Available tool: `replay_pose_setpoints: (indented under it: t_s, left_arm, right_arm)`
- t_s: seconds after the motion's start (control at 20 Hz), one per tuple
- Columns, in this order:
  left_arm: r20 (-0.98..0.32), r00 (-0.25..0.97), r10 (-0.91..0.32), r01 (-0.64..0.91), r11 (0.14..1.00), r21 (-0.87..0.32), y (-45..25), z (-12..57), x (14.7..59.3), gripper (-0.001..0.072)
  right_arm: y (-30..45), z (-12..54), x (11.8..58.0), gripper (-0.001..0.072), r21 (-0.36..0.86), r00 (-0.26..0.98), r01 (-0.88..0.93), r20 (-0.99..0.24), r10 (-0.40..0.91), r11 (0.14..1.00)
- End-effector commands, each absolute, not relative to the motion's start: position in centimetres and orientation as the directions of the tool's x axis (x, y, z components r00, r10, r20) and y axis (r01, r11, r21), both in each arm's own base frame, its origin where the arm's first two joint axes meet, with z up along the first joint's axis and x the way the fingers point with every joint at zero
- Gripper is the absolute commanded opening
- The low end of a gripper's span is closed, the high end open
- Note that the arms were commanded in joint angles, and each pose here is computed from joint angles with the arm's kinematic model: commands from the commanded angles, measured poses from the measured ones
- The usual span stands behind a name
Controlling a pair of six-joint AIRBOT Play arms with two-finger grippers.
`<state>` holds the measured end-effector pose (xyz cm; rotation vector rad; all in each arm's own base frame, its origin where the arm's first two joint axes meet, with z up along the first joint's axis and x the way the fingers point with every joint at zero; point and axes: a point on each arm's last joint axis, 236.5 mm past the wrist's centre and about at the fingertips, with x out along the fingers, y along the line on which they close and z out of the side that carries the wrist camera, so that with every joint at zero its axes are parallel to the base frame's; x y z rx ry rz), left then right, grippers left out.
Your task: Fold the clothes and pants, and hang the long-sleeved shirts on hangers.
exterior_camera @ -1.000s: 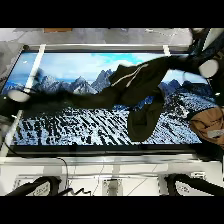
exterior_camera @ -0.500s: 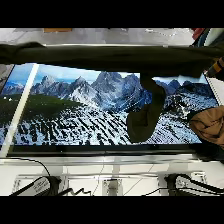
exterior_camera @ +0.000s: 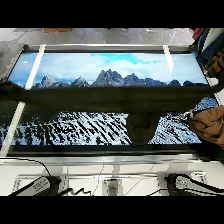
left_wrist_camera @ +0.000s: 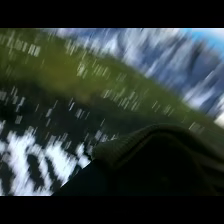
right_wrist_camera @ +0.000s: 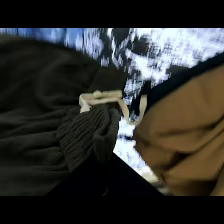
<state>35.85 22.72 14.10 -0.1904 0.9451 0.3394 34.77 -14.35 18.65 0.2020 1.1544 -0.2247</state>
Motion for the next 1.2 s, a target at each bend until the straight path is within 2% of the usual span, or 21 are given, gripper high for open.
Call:
replay_pose_setpoints:
  t_s: [0.0, 0.1, 0.25, 0.4, 0.7, 0.8, 0.85, 0.9, 0.95, 1.0, 1.05, 1.15]
  left_arm:
    - [-0.942, 0.248, 0.227, -0.368, 0.921, 0.125, 23.8, 7.9, 29.4, 0.0015]
    - [-0.968, 0.150, 0.200, -0.291, 0.945, 0.150, 23.2, 4.8, 27.3, 0.0016]
    - [-0.972, -0.021, 0.234, -0.179, 0.956, 0.234, 24.0, 2.6, 23.2, 0.0016]
    - [-0.969, -0.072, 0.235, -0.161, 0.956, 0.244, 24.1, 1.5, 22.1, 0.0015]
    - [-0.964, -0.180, 0.196, -0.133, 0.966, 0.221, 23.9, -1.7, 20.2, 0.0015]
    - [-0.960, -0.205, 0.191, -0.125, 0.968, 0.219, 24.0, -2.4, 20.0, 0.0015]
    - [-0.960, -0.210, 0.187, -0.123, 0.969, 0.215, 24.0, -2.7, 20.0, 0.0016]
    - [-0.960, -0.213, 0.182, -0.123, 0.970, 0.211, 24.0, -2.9, 20.1, 0.0032]
    - [-0.961, -0.215, 0.177, -0.119, 0.971, 0.206, 23.9, -3.2, 20.2, 0.0219]
    - [-0.962, -0.210, 0.173, -0.119, 0.972, 0.201, 23.8, -3.3, 20.4, 0.0590]
    - [-0.966, -0.190, 0.177, -0.127, 0.971, 0.203, 23.8, -3.4, 21.0, 0.0701]
    - [-0.967, -0.178, 0.182, -0.121, 0.971, 0.205, 23.7, -3.4, 21.4, 0.0703]
  right_arm:
    - [-12.1, 14.2, 30.1, 0.0033, 0.076, 0.171, 0.239, -0.985, 0.035, 0.968]
    - [-10.8, 11.4, 26.8, 0.0033, 0.092, 0.047, 0.210, -0.995, 0.084, 0.973]
    - [-9.4, 8.9, 23.0, 0.0033, 0.099, -0.040, 0.148, -0.994, 0.106, 0.984]
    - [-8.0, 6.8, 19.8, 0.0033, 0.116, -0.107, 0.144, -0.985, 0.132, 0.983]
    - [-5.9, 0.9, 13.4, 0.0034, 0.154, -0.336, 0.150, -0.921, 0.197, 0.977]
    - [-5.8, -0.1, 12.8, 0.0034, 0.154, -0.353, 0.153, -0.914, 0.199, 0.976]
    - [-5.9, -0.3, 13.1, 0.0056, 0.148, -0.339, 0.151, -0.921, 0.192, 0.977]
    - [-6.2, -0.5, 13.7, 0.0177, 0.139, -0.312, 0.148, -0.933, 0.180, 0.979]
    - [-6.6, -0.9, 14.7, 0.0407, 0.129, -0.272, 0.144, -0.948, 0.164, 0.981]
    - [-6.7, -1.2, 15.9, 0.0520, 0.130, -0.221, 0.143, -0.962, 0.159, 0.981]
    - [-6.5, -1.3, 17.6, 0.0525, 0.149, -0.150, 0.144, -0.974, 0.170, 0.978]
    - [-4.8, -0.3, 22.5, 0.0533, 0.249, 0.050, 0.148, -0.968, 0.245, 0.957]
